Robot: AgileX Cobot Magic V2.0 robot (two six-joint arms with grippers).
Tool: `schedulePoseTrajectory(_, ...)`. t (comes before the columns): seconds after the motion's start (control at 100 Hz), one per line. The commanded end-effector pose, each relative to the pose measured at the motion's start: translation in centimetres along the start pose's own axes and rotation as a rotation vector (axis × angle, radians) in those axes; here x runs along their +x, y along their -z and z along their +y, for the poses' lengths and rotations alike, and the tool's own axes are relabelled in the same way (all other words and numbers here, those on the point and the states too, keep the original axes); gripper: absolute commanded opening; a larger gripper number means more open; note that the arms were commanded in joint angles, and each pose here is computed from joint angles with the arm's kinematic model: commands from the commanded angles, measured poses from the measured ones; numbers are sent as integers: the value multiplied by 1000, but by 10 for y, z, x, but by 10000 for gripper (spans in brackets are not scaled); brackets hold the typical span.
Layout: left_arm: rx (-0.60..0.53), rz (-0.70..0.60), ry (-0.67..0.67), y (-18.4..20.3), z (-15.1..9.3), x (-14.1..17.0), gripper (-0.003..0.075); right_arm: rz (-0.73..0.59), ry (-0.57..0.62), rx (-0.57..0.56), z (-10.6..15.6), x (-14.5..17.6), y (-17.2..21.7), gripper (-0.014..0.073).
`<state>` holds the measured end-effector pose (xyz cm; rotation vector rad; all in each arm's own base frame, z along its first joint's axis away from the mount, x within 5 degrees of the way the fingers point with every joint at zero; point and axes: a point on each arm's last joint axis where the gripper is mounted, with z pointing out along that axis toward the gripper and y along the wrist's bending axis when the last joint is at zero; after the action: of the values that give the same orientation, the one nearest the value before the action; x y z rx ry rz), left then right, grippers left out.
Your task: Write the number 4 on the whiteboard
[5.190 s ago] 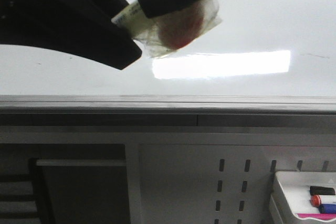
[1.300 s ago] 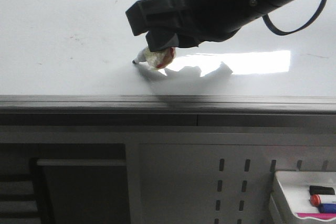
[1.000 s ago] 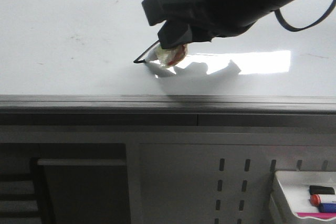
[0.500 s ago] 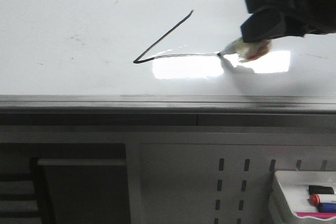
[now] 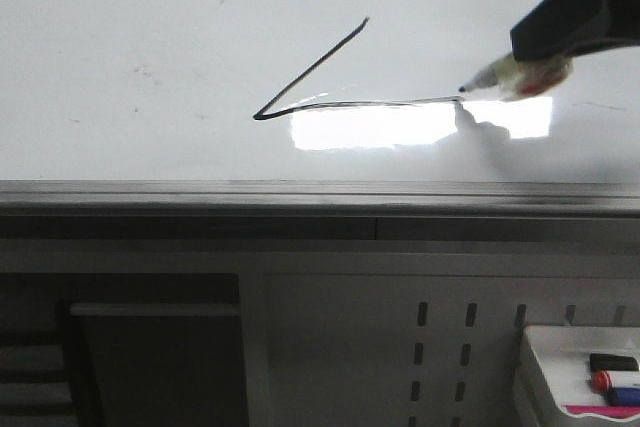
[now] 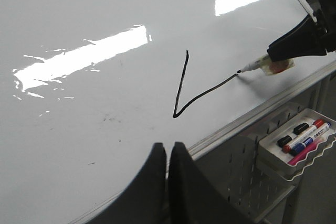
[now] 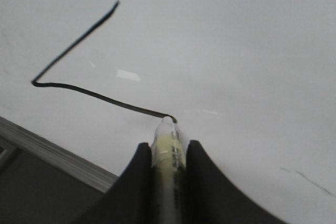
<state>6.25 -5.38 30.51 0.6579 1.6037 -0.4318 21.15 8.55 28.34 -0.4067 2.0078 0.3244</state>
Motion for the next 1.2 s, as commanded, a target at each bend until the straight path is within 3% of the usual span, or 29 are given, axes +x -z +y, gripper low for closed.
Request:
schedulePoseTrajectory(0.0, -36, -64, 30, 2, 4, -12, -20, -128, 19, -4, 4, -30, 19, -62)
schedulePoseTrajectory(0.21, -36, -64, 30, 2, 4, -12, -20, -193, 33, -16, 8, -53, 21, -62)
schedulePoseTrajectory(0.63, -36, -64, 31, 2, 4, -12, -20, -147, 33, -24, 7, -71, -14, -62)
schedulePoseTrajectory(1.19, -36, -64, 31, 2, 4, -12, -20, -68, 35, -18, 4, -59, -40, -62)
